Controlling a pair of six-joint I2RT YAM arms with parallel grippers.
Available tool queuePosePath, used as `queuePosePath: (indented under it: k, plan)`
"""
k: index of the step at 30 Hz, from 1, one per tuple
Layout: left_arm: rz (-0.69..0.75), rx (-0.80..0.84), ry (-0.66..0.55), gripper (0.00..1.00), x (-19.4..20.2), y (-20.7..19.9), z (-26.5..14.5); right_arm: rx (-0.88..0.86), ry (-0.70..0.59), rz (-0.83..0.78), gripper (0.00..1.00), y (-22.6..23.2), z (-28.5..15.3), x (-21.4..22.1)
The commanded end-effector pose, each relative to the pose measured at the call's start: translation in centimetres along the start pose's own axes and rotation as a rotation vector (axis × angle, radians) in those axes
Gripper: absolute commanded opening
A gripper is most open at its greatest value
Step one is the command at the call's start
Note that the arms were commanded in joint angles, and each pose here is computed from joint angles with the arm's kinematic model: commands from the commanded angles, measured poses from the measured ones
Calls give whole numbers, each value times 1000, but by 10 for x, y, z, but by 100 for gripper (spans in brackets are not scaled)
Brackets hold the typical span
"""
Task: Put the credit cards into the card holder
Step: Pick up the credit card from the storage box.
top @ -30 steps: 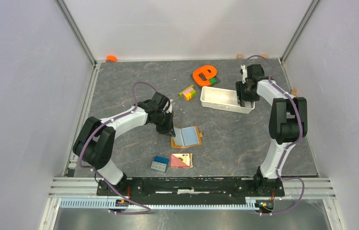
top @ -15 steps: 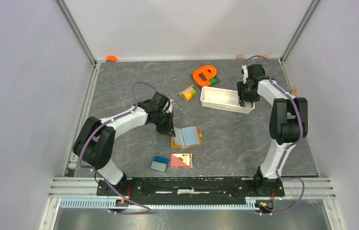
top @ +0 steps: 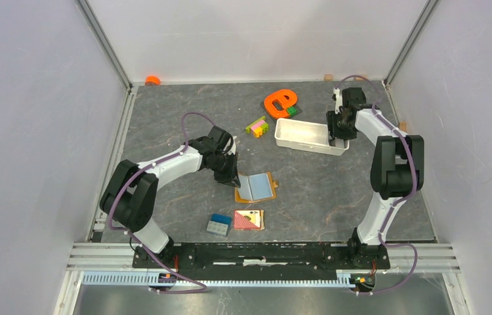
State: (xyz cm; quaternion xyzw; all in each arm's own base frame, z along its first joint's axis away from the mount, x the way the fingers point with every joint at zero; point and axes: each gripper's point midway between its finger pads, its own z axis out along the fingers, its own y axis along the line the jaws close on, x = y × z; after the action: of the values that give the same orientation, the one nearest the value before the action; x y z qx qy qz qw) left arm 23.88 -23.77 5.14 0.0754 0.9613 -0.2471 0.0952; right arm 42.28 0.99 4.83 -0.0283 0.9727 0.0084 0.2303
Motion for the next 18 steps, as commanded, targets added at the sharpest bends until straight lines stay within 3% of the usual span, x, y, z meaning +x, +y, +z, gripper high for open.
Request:
queuePosePath:
  k: [1, 18]
  plan:
    - [50, 40, -33, 2, -14, -11, -8, -25, -102, 3, 56, 6, -30, -31]
    - [51, 43, -33, 2, -14, -12, -8, -22, -113, 7, 48, 2, -39, -33]
